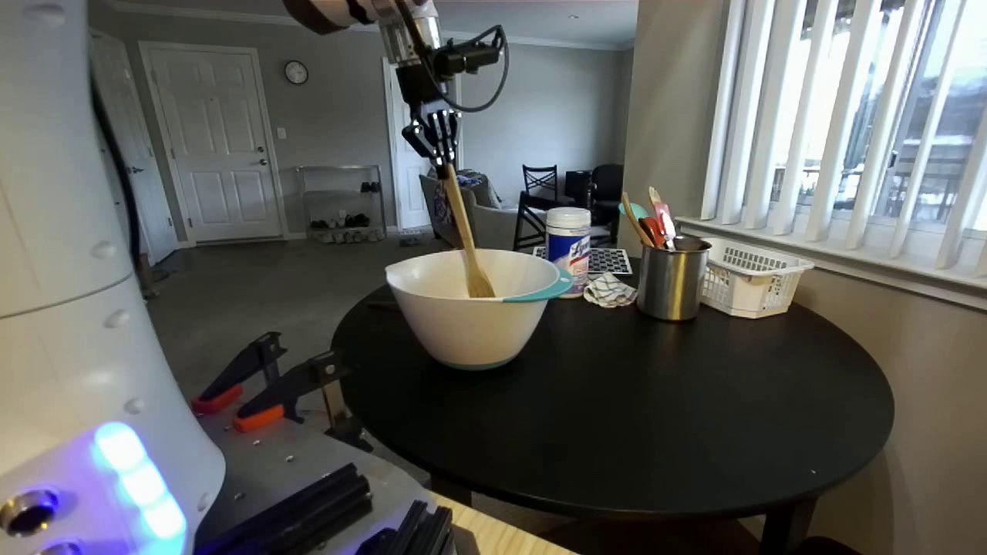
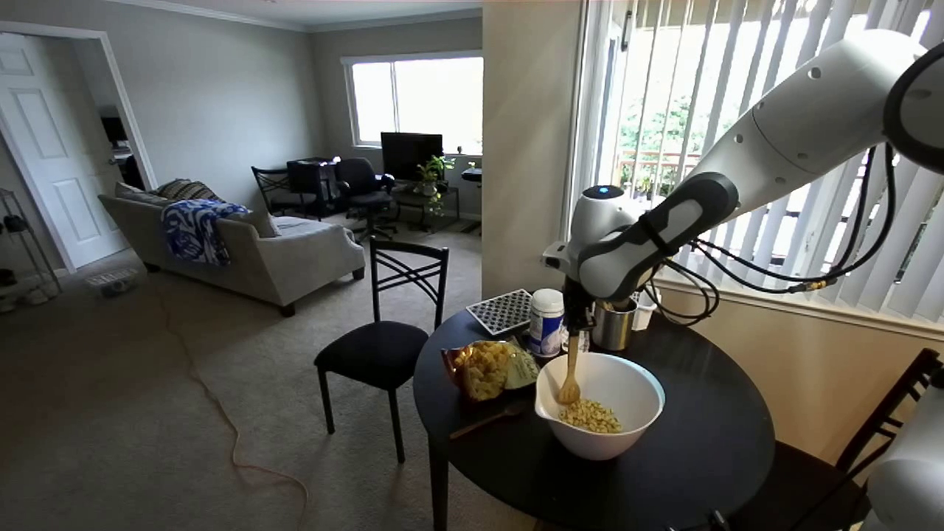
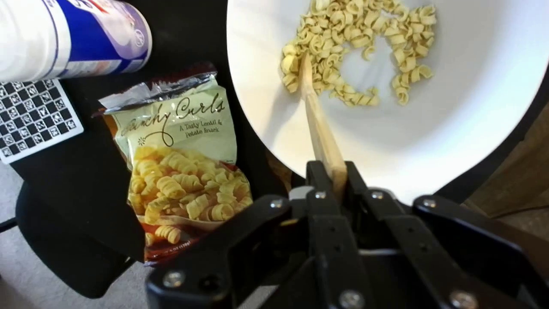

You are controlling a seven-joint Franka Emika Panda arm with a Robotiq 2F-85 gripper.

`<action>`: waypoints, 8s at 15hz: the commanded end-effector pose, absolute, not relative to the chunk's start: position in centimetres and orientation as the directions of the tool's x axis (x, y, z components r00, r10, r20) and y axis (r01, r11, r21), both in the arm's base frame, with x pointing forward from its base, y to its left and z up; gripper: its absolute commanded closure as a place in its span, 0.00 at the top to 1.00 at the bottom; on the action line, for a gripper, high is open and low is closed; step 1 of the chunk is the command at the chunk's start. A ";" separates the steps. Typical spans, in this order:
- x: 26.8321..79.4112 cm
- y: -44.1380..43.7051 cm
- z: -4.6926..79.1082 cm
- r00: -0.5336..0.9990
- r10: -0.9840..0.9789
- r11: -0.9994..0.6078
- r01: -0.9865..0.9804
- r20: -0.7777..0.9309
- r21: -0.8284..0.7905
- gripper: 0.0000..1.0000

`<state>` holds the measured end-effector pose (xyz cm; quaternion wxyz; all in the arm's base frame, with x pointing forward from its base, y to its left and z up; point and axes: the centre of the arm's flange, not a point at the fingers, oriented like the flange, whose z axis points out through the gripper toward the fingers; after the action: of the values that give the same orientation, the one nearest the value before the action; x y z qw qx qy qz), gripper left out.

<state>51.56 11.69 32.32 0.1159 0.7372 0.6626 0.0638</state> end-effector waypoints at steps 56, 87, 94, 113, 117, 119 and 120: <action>50.2 11.1 28.9 0.385 0.915 -0.390 0.921 0.123 0.016 0.06; 54.0 6.0 28.6 0.509 0.851 -0.525 0.813 0.132 0.251 0.06; 53.6 6.4 28.3 0.537 0.836 -0.547 0.804 0.108 0.235 0.06; 52.1 9.9 30.7 0.297 0.953 -0.298 0.954 0.055 0.022 0.06; 52.3 11.0 30.5 0.204 0.979 -0.203 0.978 -0.027 0.048 0.06; 52.4 11.8 30.3 0.161 0.986 -0.158 0.986 -0.050 0.054 0.06; 52.4 12.2 30.3 0.141 0.988 -0.138 0.989 -0.056 0.056 0.06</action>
<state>52.61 11.32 29.77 0.0273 0.7790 0.6264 0.0097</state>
